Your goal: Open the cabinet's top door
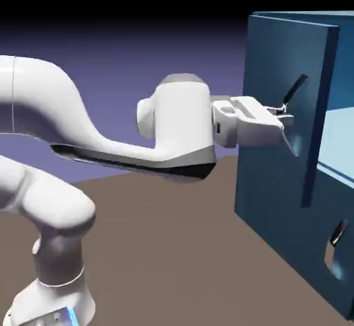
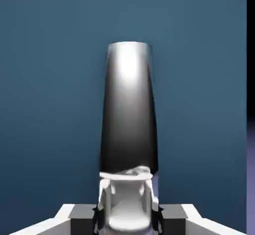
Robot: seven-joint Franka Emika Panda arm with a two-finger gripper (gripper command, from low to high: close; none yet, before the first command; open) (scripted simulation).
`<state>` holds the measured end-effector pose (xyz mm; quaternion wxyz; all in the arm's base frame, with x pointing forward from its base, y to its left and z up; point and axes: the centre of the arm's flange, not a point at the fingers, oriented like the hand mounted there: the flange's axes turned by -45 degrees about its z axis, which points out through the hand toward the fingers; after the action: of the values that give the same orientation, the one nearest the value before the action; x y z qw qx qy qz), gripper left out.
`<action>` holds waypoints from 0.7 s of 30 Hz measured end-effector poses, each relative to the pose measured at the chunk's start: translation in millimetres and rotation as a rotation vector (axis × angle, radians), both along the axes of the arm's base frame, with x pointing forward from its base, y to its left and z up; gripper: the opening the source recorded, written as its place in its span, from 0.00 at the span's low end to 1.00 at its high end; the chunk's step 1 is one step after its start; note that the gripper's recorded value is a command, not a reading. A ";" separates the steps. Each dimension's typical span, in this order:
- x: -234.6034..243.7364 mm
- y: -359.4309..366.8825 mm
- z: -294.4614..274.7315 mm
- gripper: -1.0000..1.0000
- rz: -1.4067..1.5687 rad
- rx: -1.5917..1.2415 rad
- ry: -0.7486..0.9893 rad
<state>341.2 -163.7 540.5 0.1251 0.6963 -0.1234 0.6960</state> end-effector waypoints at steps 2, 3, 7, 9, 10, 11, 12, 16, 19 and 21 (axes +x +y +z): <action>-11.0 8.6 0.0 0.00 -0.027 0.001 -0.001; -16.6 13.2 0.0 0.00 -0.042 0.001 -0.001; -35.5 29.5 0.0 0.00 -0.091 0.000 0.000; -45.4 38.8 0.0 0.00 -0.118 0.001 -0.001; -51.2 44.6 0.0 0.00 -0.134 0.002 -0.001; -57.4 50.8 0.0 0.00 -0.152 0.002 -0.001; -63.2 56.9 0.0 0.00 -0.168 0.001 -0.001; -83.1 79.4 0.0 0.00 -0.228 0.001 -0.001; -94.7 94.0 0.0 0.00 -0.265 0.001 -0.001; -101.2 102.6 0.0 0.00 -0.286 0.001 -0.001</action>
<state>240.0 -61.2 540.5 0.2225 0.6713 -0.2218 0.6713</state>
